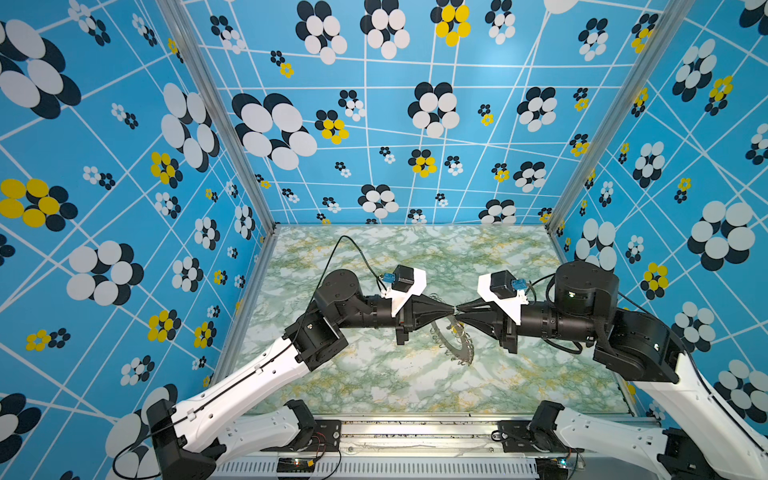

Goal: Put the keys on the keyring

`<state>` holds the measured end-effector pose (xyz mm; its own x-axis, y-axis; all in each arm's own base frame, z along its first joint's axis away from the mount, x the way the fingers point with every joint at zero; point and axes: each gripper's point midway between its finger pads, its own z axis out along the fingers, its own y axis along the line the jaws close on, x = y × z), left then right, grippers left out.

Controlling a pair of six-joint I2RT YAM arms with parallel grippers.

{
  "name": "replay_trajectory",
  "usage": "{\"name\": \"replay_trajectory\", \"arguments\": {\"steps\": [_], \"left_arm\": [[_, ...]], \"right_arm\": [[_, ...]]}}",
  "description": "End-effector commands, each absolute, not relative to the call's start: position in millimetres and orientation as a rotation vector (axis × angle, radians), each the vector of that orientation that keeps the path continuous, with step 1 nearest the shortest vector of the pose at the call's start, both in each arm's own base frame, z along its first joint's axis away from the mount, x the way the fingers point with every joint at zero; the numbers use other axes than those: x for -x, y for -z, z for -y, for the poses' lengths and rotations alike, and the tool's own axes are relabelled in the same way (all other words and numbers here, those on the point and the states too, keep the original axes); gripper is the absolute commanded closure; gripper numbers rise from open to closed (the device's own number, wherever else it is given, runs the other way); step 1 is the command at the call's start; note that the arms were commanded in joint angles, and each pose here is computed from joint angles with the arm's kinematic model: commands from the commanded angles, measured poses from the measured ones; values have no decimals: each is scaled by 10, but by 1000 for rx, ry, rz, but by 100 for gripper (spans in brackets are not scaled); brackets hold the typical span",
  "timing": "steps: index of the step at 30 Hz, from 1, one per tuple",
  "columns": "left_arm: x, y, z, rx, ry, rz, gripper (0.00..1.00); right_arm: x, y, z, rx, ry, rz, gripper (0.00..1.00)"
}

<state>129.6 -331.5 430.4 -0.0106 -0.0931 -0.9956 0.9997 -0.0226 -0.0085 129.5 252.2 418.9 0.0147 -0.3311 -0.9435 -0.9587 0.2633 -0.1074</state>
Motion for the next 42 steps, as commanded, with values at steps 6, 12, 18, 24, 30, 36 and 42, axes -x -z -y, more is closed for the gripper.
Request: {"name": "replay_trajectory", "arguments": {"steps": [6, 12, 18, 24, 30, 36, 42], "left_arm": [[-1231, -4564, 3243, -1146, 1274, -1049, 100], [-1234, -4550, 3252, -1146, 1280, -1053, 100], [-1240, -4514, 3260, -1150, 1280, -1073, 100], [-1253, -4507, 3252, -1141, 1275, -1085, 100], [-1269, -4492, 3251, -1133, 1269, -1098, 95], [-1278, -4474, 3254, -1137, 1260, -1115, 92], [-1293, -4425, 3277, -1153, 1242, -1145, 91]], "right_arm": [[-1275, -4251, -2570, 1236, -829, -1494, 95], [-1265, -4252, -2590, 1240, -847, -1492, 100], [-1266, -4244, -2604, 1241, -855, -1498, 100], [-1252, -4280, -2593, 1236, -861, -1492, 100], [-1228, -4327, -2591, 1234, -876, -1477, 100], [-1195, -4355, -2599, 1242, -894, -1468, 100], [-1175, -4335, -2609, 1268, -900, -1480, 100]]}}
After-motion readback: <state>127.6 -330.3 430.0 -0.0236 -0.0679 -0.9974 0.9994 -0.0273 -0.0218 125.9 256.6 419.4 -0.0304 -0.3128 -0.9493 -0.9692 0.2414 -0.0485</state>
